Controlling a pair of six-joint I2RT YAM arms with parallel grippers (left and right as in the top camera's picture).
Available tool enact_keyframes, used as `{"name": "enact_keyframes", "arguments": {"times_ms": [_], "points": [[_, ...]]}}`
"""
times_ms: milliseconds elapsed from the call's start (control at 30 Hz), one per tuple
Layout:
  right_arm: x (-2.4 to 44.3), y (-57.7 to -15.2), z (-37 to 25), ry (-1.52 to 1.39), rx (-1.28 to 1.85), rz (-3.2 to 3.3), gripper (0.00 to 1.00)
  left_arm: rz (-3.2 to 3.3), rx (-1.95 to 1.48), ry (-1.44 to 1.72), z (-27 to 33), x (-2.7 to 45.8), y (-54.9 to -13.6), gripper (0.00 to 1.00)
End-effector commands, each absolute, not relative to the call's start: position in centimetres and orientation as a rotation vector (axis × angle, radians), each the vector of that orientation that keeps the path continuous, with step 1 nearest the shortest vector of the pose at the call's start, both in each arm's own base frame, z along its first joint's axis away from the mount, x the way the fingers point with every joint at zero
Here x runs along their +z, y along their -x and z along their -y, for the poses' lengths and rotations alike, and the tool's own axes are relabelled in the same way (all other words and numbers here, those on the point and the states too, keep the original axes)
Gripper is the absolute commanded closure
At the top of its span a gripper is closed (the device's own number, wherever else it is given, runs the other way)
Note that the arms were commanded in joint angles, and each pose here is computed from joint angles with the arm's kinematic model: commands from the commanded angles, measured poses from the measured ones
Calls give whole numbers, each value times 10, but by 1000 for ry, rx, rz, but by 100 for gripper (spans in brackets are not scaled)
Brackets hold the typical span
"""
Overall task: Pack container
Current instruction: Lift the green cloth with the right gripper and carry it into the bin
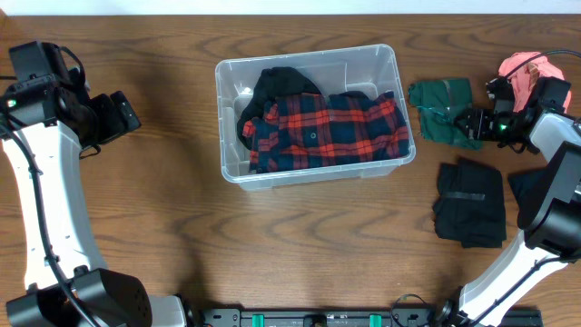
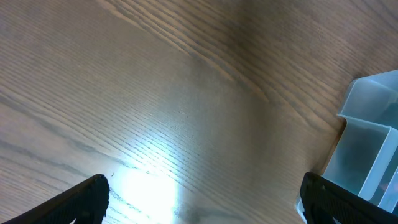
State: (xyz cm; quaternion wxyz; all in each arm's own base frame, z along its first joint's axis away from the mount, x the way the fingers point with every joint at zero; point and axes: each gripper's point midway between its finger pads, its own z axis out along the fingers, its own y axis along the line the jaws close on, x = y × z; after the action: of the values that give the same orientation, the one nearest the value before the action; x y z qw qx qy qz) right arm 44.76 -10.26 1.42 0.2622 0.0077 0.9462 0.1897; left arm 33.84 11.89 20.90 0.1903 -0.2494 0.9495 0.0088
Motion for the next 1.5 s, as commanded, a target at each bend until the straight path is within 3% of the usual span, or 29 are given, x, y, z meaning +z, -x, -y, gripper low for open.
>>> {"name": "enact_keyframes", "arguments": {"times_ms": [0,33,200,400,533,867,1067,1200,1467], "points": [[3,-447,95,-22,537,-2587,58,-2689,46,706,-122,204,-335,2],[3,-447,94,-19,538,-2588,61,-2688,46,707,-122,204,-335,2],[2,-448,85,-13,554,-2598,99,-2689,46,706,-122,204,-335,2],[11,-452,82,-86,574,-2586,99,-2689,46,707,-122,204,-335,2],[51,-464,82,-107,585,-2506,99,-2688,46,707,-122,204,-335,2],[246,-474,69,-113,525,-2137,99,-2687,45,707,-122,204,-335,2],[330,-459,24,-20,545,-1956,99,-2687,46,707,-122,204,-335,2],[350,-458,-27,56,640,-1907,99,-2688,46,707,-122,204,-335,2],[335,-460,-162,266,833,-1913,99,-2688,45,707,-122,204,-335,2]]}}
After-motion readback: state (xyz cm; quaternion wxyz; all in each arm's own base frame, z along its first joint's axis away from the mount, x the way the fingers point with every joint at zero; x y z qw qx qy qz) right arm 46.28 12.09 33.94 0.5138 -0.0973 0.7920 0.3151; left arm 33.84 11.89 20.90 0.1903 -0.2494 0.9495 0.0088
